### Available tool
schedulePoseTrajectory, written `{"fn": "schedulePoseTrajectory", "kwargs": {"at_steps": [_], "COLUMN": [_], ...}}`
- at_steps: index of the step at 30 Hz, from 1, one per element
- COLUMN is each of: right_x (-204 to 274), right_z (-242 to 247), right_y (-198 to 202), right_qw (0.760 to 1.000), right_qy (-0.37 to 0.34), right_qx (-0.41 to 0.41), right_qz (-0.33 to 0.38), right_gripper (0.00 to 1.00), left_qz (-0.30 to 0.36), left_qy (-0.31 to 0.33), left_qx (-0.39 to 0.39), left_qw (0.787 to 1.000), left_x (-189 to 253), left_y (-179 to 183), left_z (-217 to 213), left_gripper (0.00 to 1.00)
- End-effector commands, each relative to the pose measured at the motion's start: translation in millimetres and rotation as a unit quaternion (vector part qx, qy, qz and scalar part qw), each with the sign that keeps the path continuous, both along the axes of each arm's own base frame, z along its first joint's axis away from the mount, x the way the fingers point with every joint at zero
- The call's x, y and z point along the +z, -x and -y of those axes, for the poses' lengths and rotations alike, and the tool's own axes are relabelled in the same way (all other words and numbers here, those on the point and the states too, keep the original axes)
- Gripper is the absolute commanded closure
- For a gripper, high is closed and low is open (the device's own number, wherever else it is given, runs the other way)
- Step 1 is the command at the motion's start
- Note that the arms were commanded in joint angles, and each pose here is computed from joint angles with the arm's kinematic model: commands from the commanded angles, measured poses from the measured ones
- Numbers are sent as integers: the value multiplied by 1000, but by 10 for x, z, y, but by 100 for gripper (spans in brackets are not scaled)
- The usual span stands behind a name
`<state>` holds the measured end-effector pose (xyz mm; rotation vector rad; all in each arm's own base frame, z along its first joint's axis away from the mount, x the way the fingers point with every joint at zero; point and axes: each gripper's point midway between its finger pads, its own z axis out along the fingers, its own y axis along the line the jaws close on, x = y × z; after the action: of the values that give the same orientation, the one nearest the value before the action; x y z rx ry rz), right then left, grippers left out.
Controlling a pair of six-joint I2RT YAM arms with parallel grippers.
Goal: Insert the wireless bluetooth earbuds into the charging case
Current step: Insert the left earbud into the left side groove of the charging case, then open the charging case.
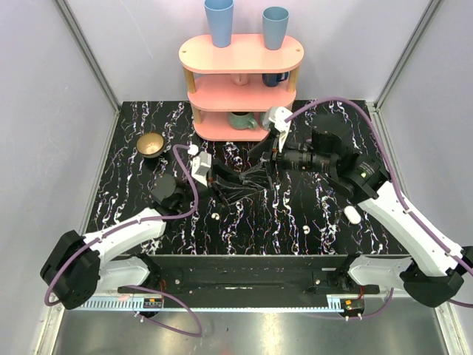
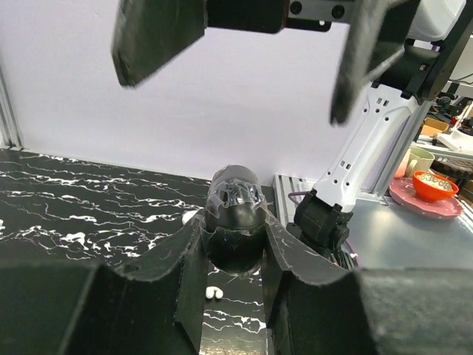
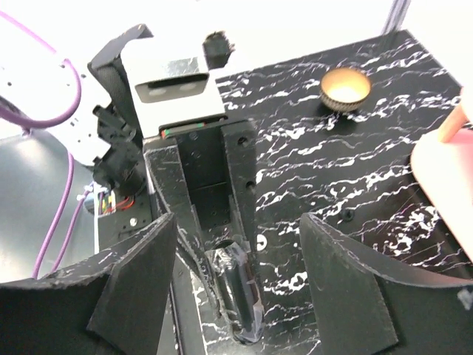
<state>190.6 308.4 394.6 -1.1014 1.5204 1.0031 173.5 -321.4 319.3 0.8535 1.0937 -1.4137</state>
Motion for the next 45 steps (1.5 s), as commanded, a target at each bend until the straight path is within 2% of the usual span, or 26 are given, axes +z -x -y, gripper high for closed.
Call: {"fn": "schedulePoseTrajectory", "kwargs": {"at_steps": [1,4,8,13,18,27,36,45], "right_x": [495,544,450,135,-38,-129,-274,-268], "right_z": [64,170,337,148,26,22,31,32], "right_y": [-155,-285,-571,-443,-230,-78,-228,-382], "right_qw": [993,986,970,987,995,998,996,993], "right_qy": [-88,-104,-104,-52,-35,-23,2,3], "right_qx": [-61,-114,-216,-153,-84,-45,-77,-110], "right_qz": [51,60,36,-9,-34,-39,-46,-38], "right_gripper": [25,21,15,16,16,15,16,16], "left_qz": [51,53,58,65,75,74,88,113], "left_qy": [29,26,25,21,19,28,57,56], "left_qx": [11,25,69,111,130,153,140,83], "left_qw": [998,998,996,991,988,985,985,989], "left_x": [201,193,190,192,239,283,450,500], "left_y": [72,47,-47,-125,-138,-185,-99,129], "left_z": [-83,-108,-181,-268,-326,-385,-405,-368], "left_gripper": [100,100,100,100,100,100,100,100]}}
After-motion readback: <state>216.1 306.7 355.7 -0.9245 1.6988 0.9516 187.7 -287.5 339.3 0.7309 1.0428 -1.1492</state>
